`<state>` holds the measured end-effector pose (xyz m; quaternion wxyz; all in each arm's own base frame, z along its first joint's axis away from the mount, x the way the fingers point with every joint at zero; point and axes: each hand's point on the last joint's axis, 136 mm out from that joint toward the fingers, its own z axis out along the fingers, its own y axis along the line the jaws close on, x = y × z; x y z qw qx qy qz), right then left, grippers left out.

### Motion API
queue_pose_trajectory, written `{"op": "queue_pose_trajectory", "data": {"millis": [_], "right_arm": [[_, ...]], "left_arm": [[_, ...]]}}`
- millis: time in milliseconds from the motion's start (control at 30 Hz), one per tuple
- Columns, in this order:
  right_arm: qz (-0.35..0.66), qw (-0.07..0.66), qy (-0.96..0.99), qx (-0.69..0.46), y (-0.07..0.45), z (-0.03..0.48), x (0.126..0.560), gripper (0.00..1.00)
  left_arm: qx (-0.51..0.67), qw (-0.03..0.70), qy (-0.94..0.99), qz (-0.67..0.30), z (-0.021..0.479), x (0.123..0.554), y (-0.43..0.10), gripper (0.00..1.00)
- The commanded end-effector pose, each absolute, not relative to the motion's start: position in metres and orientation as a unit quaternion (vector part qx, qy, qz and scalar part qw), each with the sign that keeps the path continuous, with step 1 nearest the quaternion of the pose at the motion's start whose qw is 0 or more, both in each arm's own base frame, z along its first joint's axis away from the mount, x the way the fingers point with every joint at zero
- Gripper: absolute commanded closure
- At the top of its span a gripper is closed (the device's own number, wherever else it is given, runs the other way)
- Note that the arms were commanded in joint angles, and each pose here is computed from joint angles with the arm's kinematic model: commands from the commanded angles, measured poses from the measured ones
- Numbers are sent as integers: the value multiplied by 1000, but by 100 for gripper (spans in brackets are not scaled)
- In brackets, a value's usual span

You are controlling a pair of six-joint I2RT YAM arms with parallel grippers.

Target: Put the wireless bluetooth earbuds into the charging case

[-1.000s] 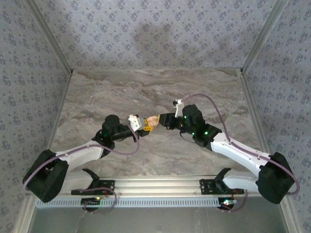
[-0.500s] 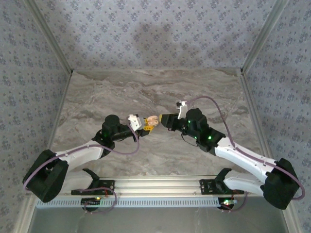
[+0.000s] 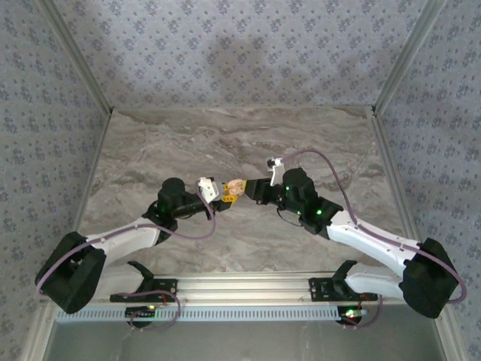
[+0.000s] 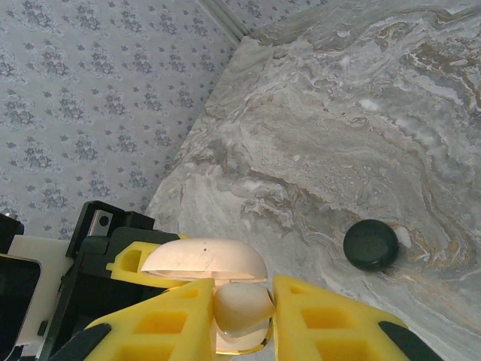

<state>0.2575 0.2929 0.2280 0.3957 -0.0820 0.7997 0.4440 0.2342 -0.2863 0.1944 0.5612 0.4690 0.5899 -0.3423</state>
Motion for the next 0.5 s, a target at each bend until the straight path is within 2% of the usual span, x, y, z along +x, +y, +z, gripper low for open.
{"op": "queue_pose_trajectory", "data": {"millis": [0,467], "right_arm": [[463,403,784,-92,302,244,256,74],[449,389,799,-92,304,229,258,74]], "left_arm": [[467,576,574,-348,209,234,-289,97],[467,583,566,-348,214,232,-288,97]]}}
